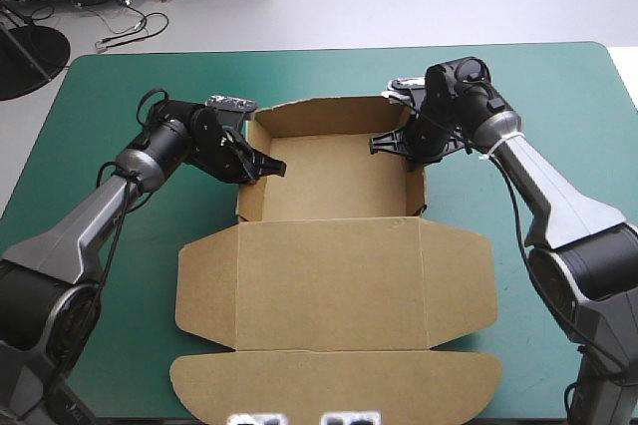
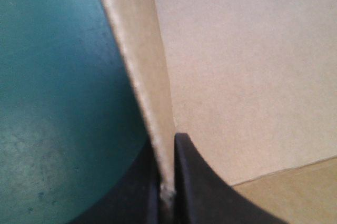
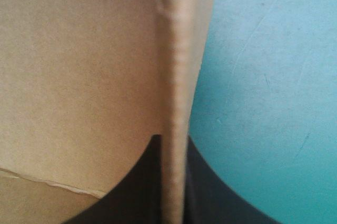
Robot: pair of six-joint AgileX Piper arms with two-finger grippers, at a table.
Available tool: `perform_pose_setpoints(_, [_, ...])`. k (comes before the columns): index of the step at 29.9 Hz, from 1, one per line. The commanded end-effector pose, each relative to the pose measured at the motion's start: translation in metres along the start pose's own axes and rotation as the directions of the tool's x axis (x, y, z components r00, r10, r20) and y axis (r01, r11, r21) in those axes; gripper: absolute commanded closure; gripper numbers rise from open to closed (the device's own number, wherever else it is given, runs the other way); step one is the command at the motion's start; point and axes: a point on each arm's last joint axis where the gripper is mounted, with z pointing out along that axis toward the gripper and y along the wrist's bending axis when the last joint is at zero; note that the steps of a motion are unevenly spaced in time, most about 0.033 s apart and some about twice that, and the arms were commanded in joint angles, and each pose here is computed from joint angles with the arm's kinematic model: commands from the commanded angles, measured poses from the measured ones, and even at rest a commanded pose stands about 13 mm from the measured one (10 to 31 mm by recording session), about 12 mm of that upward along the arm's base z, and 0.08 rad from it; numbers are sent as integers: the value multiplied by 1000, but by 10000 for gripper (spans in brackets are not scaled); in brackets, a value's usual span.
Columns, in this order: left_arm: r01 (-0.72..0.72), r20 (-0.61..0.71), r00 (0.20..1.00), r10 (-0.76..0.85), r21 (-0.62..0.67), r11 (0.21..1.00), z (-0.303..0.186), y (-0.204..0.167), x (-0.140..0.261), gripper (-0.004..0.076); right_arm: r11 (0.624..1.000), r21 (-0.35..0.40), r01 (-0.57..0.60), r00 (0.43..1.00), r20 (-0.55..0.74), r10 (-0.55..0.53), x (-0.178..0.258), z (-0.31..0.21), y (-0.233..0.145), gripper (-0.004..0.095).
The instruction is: Fold the box
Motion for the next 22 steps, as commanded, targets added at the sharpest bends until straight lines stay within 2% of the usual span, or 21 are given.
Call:
perform_pose_setpoints(1, [3,60,998,-8,83,997,-10,-18,-8,734,994,-103,41,997,76,-33,-3,-14,24,908])
perform_pose_setpoints(5, [-6,31,1000,3,74,997,-4,-16,-6,732,994,-84,69,996,56,-64,-3,-3,26,861])
perform_pose_setpoints(8, [-11,5,1000,11,64,998,-3,-16,-4,727,995,-38,94,994,50,-92,-3,-3,24,731])
perform_pose_setpoints(12, [-19,-21,1000,20,48,999,-4,-13,-2,667,996,11,83,996,35,-83,-2,-4,20,529])
perform_pose_setpoints(16, [-19,-33,999,21,47,999,-4,-13,-1,531,997,15,80,996,38,-81,-2,-5,18,419])
perform_pose_setpoints(22, [-19,-1,1000,20,48,999,-4,-13,-4,297,994,56,92,994,55,-96,-2,-10,15,408])
